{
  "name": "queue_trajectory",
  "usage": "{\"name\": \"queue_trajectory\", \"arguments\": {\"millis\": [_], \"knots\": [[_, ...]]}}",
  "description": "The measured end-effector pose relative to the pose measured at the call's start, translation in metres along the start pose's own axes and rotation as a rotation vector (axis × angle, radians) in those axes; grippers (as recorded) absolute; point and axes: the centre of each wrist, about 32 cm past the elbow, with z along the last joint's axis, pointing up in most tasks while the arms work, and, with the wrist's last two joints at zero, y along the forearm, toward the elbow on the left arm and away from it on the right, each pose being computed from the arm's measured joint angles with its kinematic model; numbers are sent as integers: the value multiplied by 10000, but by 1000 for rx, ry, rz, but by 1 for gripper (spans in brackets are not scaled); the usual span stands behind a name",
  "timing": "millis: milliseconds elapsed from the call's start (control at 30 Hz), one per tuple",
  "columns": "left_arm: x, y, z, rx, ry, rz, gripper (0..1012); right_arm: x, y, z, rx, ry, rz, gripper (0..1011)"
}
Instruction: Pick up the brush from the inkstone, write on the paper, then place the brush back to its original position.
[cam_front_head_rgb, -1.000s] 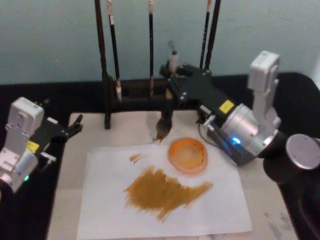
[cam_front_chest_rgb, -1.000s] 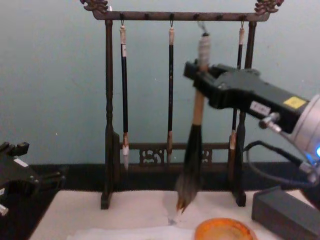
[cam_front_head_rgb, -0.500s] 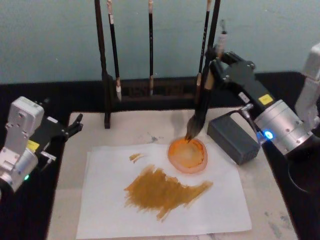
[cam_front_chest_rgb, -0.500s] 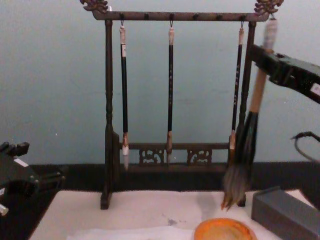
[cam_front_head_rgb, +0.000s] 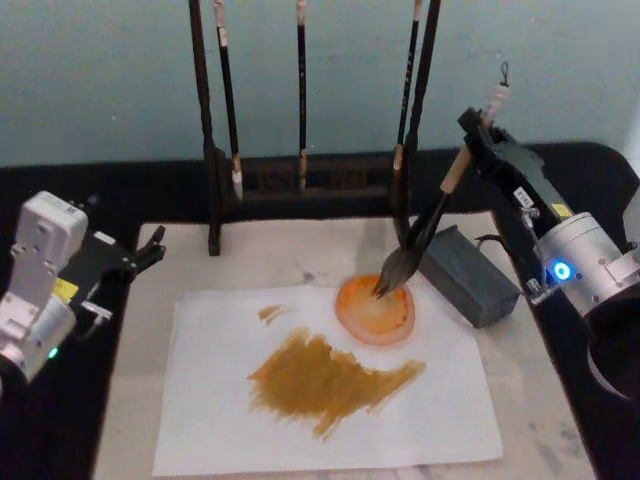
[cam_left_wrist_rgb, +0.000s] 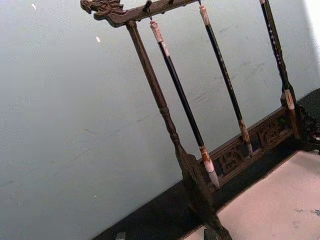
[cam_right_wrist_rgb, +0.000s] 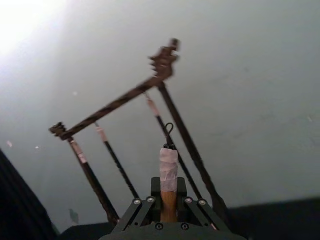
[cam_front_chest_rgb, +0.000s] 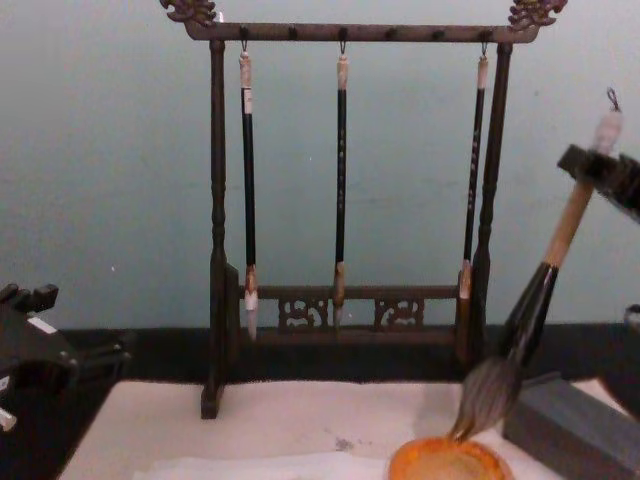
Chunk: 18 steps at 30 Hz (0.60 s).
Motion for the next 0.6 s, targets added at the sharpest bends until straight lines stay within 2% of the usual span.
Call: {"name": "queue_trajectory", "arguments": {"millis": [367,600], "knots": [[0,0,0,0,0,0,1010,148,50,-97,-28,165,-92,177],[0,0,0,0,0,0,1010,225,78,-148,-39,209,-124,177]]}}
